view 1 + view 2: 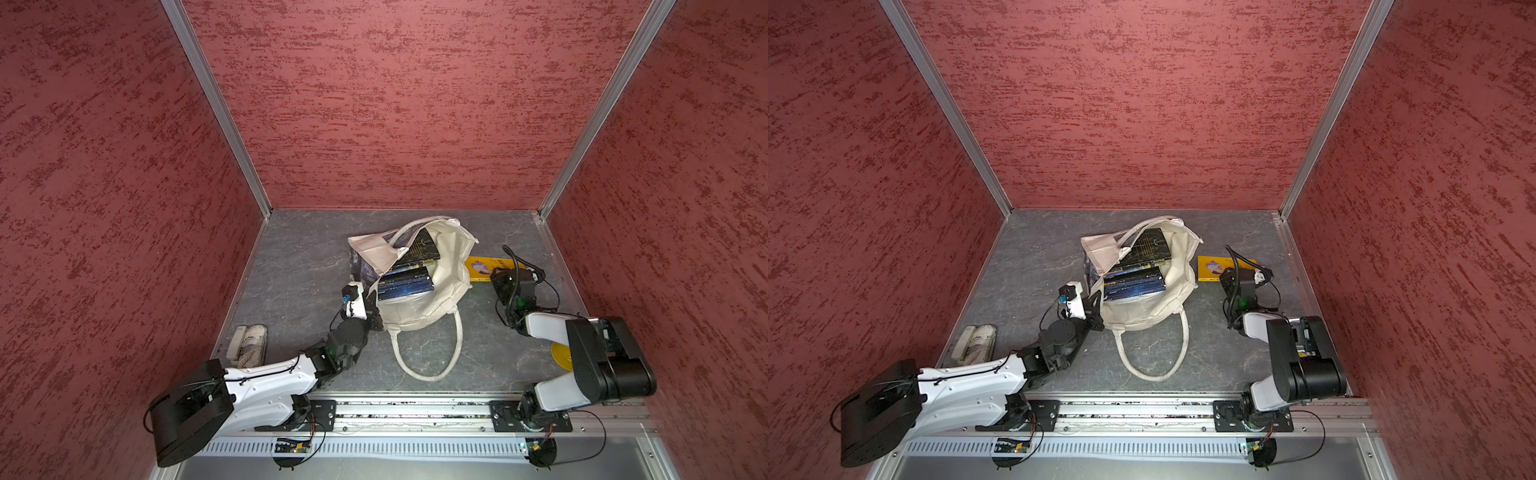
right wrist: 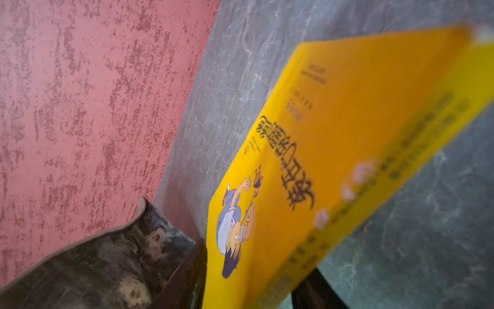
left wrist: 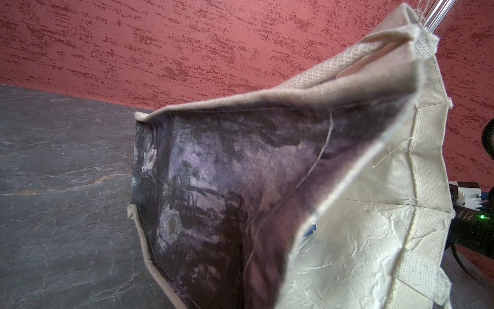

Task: Take out the books from the canvas bag
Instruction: Place the book at the center of the board.

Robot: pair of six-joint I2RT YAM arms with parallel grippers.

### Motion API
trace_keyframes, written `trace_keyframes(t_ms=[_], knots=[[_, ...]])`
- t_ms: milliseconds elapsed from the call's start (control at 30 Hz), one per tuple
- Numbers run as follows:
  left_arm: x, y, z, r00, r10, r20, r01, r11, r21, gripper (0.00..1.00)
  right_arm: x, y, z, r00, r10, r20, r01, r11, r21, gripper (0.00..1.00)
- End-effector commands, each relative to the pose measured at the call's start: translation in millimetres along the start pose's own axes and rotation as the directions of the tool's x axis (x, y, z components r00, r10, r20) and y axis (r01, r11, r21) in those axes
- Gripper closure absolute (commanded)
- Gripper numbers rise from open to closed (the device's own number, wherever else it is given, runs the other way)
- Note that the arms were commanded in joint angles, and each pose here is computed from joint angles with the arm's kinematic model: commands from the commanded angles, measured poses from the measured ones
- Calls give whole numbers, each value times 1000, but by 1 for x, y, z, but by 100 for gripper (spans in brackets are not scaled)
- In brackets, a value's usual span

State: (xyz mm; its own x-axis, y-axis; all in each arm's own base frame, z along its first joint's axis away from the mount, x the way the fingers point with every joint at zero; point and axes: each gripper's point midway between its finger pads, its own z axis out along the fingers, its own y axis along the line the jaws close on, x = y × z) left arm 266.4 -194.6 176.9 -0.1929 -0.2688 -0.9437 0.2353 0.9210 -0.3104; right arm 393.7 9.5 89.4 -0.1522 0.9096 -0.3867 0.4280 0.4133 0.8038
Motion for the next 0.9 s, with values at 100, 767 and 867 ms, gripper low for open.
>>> trace_keyframes(t_ms=[100, 767, 867], knots=[[-4, 2, 3, 1000, 13, 13, -13, 1000, -15, 100, -11, 17, -20, 1000, 17, 18, -16, 999, -36, 24], [-4, -4, 1, 1000, 3, 13, -4, 1000, 24, 100, 20, 120, -118, 993, -115, -37, 98, 944, -314, 5], [-6, -5, -1, 1000, -2, 24, 2, 999, 38, 100, 40, 137, -134, 989, -136, -56, 105, 922, -372, 9]])
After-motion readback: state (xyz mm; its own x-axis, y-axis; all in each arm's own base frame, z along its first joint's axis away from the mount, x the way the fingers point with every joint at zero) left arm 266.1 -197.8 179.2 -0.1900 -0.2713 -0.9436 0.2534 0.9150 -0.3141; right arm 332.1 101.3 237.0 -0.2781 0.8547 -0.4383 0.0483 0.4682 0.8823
